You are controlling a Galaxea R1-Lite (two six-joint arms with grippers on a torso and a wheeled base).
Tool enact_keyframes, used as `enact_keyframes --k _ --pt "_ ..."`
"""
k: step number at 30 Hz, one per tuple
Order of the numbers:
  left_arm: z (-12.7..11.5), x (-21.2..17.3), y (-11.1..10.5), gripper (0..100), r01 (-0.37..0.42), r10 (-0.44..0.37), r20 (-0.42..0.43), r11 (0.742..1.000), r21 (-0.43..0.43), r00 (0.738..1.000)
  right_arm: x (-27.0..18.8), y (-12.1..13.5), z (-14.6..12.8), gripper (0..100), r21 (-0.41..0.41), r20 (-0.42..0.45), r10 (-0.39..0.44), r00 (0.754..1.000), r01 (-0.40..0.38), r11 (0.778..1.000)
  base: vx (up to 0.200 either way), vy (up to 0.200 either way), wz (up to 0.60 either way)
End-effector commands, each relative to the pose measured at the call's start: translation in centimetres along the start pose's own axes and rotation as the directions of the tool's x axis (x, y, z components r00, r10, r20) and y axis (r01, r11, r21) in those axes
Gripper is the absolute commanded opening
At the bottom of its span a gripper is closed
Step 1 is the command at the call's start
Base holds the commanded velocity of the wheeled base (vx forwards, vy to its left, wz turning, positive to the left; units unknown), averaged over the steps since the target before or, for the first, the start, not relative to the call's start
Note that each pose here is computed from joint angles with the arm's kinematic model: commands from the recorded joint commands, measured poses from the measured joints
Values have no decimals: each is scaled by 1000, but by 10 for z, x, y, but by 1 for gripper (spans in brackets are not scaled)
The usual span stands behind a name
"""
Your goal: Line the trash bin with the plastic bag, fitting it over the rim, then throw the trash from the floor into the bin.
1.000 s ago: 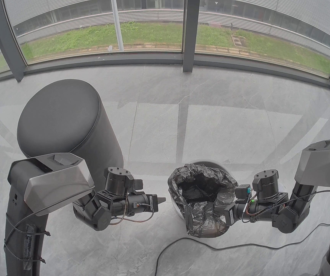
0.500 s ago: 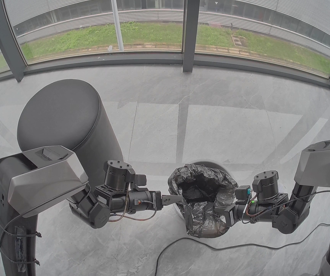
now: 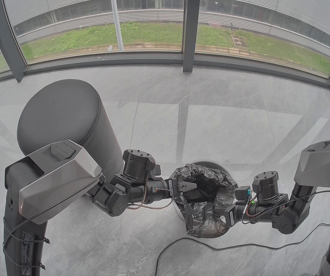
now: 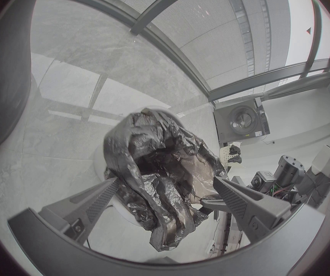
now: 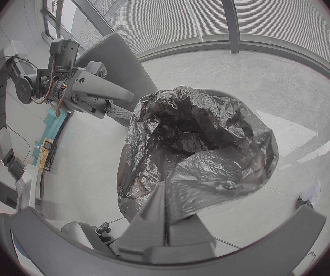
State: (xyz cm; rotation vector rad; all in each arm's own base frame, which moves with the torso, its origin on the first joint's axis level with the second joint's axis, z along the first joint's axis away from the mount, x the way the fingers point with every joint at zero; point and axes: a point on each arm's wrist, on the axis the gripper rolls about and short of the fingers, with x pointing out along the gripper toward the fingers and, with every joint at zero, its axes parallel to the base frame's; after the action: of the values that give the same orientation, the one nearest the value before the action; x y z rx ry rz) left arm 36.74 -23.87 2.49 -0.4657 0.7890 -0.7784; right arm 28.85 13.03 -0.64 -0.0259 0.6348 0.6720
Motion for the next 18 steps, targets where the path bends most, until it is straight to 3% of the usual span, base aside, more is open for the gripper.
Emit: enact_keyframes --k 1,6,13,18 --pt "1 11 -12 100 3 -3 -27 1000 2 1000 0 0 0 0 -2 6 0 1000 0 1000 0 0 0" --pt "7 15 -15 100 5 -4 -22 1000 6 1000 2 -1 -2 0 -4 20 0 1000 0 1000 0 0 0" --pt "4 13 -15 100 -78 75 -90 997 -20 993 1 0 -5 0 -2 11 2 1000 -2 1000 0 0 0" --pt "5 16 -19 100 -95 94 -127 996 -3 987 2 1 -5 0 -4 8 6 1000 -5 1000 0 0 0"
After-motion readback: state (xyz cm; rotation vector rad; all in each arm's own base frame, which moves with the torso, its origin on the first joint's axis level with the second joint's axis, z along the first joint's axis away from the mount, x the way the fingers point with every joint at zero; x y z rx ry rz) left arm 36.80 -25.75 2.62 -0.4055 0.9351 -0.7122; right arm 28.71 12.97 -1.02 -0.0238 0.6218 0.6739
